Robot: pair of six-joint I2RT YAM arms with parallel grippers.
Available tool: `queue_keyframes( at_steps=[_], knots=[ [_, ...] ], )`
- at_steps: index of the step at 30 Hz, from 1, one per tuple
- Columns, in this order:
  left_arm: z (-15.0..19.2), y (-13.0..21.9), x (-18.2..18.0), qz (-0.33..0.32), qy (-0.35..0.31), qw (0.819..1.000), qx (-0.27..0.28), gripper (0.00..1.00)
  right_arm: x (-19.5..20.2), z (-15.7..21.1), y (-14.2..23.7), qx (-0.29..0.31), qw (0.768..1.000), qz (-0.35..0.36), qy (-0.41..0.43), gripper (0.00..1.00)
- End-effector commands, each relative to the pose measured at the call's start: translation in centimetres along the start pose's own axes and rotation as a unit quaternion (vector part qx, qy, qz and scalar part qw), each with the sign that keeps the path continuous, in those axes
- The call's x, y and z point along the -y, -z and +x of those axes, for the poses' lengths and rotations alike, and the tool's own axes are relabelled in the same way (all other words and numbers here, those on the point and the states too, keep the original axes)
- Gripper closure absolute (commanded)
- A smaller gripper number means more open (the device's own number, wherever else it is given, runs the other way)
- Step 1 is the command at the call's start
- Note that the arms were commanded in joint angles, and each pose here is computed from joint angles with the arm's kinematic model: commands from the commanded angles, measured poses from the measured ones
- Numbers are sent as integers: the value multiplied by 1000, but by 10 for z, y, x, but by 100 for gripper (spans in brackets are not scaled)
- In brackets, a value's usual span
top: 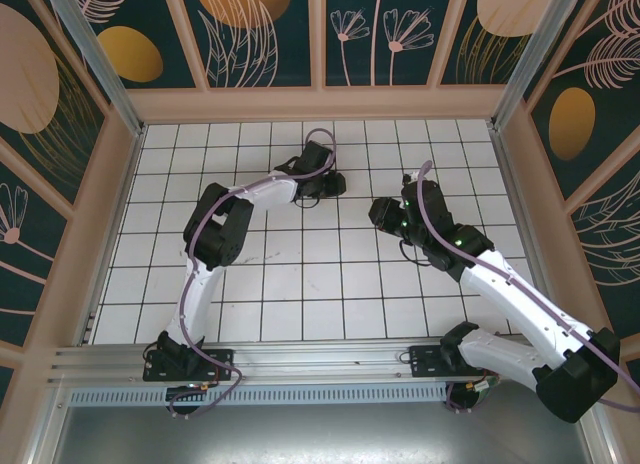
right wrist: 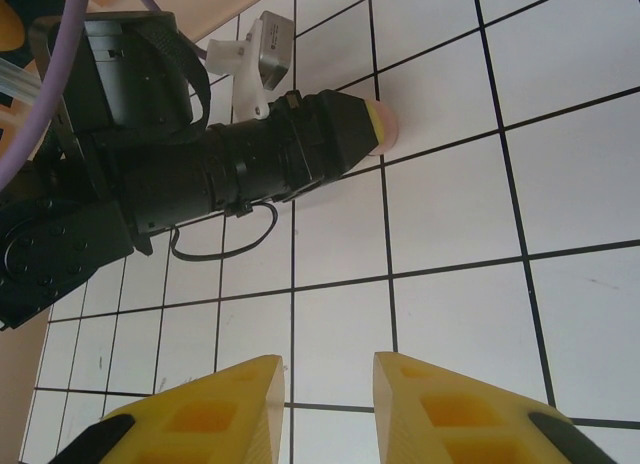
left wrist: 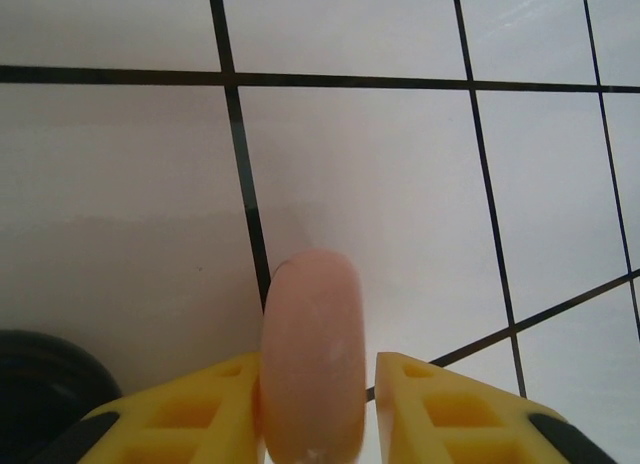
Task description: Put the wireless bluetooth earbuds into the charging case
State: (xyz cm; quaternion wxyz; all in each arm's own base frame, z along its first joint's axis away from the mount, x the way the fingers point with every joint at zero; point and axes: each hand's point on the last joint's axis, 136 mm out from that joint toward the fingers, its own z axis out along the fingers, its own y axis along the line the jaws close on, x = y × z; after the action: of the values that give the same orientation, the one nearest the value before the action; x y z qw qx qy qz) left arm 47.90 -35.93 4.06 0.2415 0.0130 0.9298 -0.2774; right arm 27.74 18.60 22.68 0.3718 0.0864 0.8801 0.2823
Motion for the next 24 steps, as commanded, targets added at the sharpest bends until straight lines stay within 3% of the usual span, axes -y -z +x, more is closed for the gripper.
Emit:
queue_keyframes(
  at_steps=[1, 10, 24],
  knots=[
    [3, -3, -3, -19, -16, 1000, -7, 62, -8, -13, 9, 25, 1000, -15, -6, 70],
    [-6, 7, 8, -21, -32, 999, 3, 51, -9, -15, 10, 28, 999, -15, -6, 70],
    [-36, 52, 33, -15, -51, 997, 50, 47, -11, -17, 10, 31, 999, -17, -5, 70]
  ],
)
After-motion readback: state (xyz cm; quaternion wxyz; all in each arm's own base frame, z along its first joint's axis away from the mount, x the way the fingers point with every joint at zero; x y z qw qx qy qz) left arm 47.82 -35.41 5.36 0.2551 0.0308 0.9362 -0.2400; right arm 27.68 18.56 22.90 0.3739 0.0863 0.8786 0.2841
